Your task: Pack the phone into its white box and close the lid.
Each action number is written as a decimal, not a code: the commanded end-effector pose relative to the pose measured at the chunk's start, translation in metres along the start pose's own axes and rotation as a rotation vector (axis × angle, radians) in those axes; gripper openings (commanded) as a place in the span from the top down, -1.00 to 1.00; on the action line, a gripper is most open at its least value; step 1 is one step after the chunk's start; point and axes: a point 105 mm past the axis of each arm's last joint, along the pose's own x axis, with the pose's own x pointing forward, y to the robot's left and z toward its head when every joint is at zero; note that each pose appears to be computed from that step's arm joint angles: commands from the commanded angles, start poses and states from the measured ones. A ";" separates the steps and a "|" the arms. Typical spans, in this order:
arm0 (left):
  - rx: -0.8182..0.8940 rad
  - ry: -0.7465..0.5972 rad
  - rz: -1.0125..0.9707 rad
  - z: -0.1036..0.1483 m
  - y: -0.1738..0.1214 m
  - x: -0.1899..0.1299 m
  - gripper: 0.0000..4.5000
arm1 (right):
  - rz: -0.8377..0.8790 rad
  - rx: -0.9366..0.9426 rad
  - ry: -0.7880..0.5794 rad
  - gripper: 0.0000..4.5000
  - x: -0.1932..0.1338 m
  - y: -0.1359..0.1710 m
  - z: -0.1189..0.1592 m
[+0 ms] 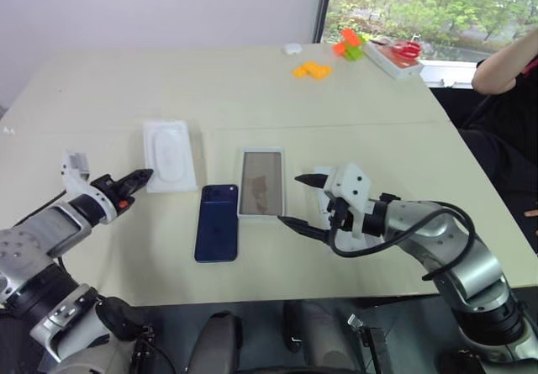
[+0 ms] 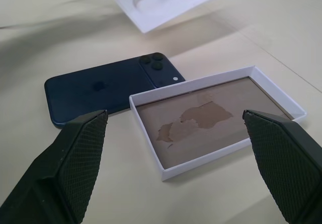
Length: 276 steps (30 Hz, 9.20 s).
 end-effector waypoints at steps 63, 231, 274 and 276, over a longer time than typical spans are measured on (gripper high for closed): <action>0.089 0.346 -0.044 -0.126 -0.099 0.054 -0.72 | -0.084 -0.072 0.009 -1.00 -0.017 -0.023 -0.004; 0.079 0.440 -0.032 -0.093 -0.029 0.001 -0.98 | 0.159 0.026 0.368 1.00 0.129 0.039 -0.028; -0.030 0.300 -0.116 -0.069 -0.040 -0.008 0.97 | 0.106 -0.054 0.274 1.00 0.084 0.016 0.015; -0.026 0.289 -0.120 -0.066 -0.040 -0.008 0.97 | 0.096 -0.056 0.251 1.00 0.075 0.009 0.024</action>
